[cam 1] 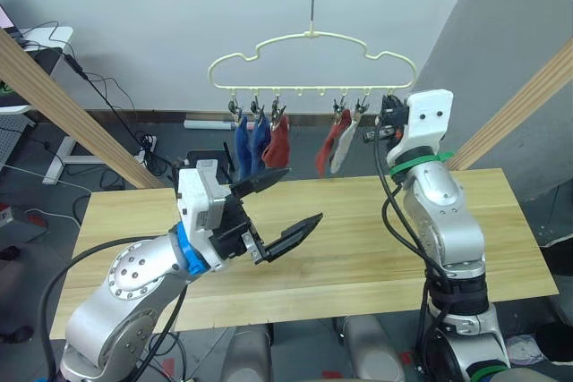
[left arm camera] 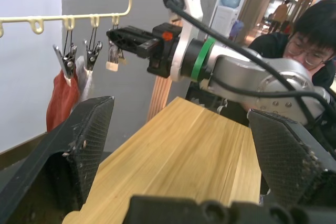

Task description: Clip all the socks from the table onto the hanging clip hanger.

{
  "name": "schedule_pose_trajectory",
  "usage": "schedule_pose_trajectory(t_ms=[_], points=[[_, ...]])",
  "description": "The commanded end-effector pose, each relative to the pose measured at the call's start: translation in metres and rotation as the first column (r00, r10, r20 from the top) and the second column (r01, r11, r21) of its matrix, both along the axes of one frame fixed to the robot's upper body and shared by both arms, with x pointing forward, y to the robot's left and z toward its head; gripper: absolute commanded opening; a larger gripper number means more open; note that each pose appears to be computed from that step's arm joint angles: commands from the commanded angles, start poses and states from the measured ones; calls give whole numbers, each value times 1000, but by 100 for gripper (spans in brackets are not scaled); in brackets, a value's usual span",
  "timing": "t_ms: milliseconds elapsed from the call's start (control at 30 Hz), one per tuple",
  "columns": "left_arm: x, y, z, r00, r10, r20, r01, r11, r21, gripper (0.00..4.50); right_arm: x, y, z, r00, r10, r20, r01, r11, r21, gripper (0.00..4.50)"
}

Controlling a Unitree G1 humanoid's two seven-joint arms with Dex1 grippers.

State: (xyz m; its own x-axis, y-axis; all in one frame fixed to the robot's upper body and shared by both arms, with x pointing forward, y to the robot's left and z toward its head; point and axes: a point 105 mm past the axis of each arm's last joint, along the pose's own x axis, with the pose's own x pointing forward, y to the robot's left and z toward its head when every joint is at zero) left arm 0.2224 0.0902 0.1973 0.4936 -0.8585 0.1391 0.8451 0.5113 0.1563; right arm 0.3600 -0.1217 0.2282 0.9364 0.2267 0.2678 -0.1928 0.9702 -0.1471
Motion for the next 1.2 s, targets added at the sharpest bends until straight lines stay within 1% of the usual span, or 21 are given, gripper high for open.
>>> schedule_pose_trajectory(t_ms=[33, 67, 100, 133, 167, 200, 233, 267, 333, 400, 433, 467, 500, 567, 633, 700, 833, 967, 1067, 1100, 1200], points=[[16, 24, -38, 987, 133, -88, -121, 984, 131, 450, -7, -25, 7, 973, 199, -119, -196, 980, 31, 1], [28, 42, -58, 963, 227, -144, -198, 962, 191, 450, -8, -33, 5, 939, 278, -204, -259, 959, 115, 1], [35, 53, -70, 942, 285, -176, -242, 943, 228, 450, -9, -36, 5, 908, 335, -252, -297, 938, 177, 1], [43, 65, -80, 920, 333, -208, -282, 929, 240, 450, -12, -35, 5, 863, 411, -293, -340, 903, 263, 1], [50, 77, -90, 903, 377, -204, -309, 903, 300, 450, -16, -33, 8, 811, 491, -317, -378, 854, 357, 1], [54, 84, -96, 897, 397, -193, -319, 886, 337, 450, -19, -31, 10, 776, 540, -326, -399, 820, 410, 1], [59, 91, -98, 894, 414, -173, -333, 870, 364, 450, -23, -28, 13, 741, 582, -335, -428, 794, 432, 1], [62, 95, -99, 893, 421, -158, -339, 861, 379, 450, -26, -27, 14, 722, 600, -343, -441, 782, 440, 1], [69, 106, -104, 870, 462, -174, -367, 841, 397, 450, -29, -26, 17, 681, 639, -357, -455, 751, 479, 1], [78, 120, -109, 860, 497, -120, -401, 802, 443, 450, -32, -23, 17, 640, 674, -369, -460, 721, 518, 1], [83, 130, -117, 845, 521, -122, -409, 775, 482, 450, -32, -21, 19, 624, 692, -364, -464, 702, 541, 1], [89, 140, -127, 829, 549, -111, -421, 741, 524, 450, -31, -19, 20, 619, 697, -362, -461, 695, 552, 1], [93, 146, -133, 818, 565, -106, -426, 719, 550, 450, -30, -17, 20, 619, 698, -361, -457, 693, 558, 1], [96, 148, -148, 808, 569, -156, -397, 720, 569, 450, -29, -14, 19, 625, 690, -366, -449, 701, 555, 1], [104, 153, -154, 798, 590, -120, -417, 686, 597, 450, -29, -12, 15, 626, 682, -377, -441, 709, 550, 1], [111, 156, -158, 787, 607, -114, -427, 668, 609, 450, -30, -9, 12, 626, 682, -379, -441, 710, 549, 1], [117, 157, -164, 769, 621, -154, -430, 680, 594, 450, -29, -6, 9, 635, 672, -381, -426, 716, 553, 1], [112, 151, -176, 785, 578, -225, -354, 715, 603, 450, -29, -7, 12, 640, 671, -373, -425, 715, 555, 1], [102, 143, -181, 812, 524, -258, -281, 738, 614, 390, -28, -10, 13, 652, 659, -374, -414, 723, 552, 0], [99, 141, -182, 818, 510, -265, -262, 742, 618, 353, -28, -10, 13, 654, 658, -374, -412, 724, 553, 0], [95, 140, -179, 831, 495, -255, -254, 745, 617, 302, -28, -10, 12, 654, 655, -378, -411, 727, 550, 0]])
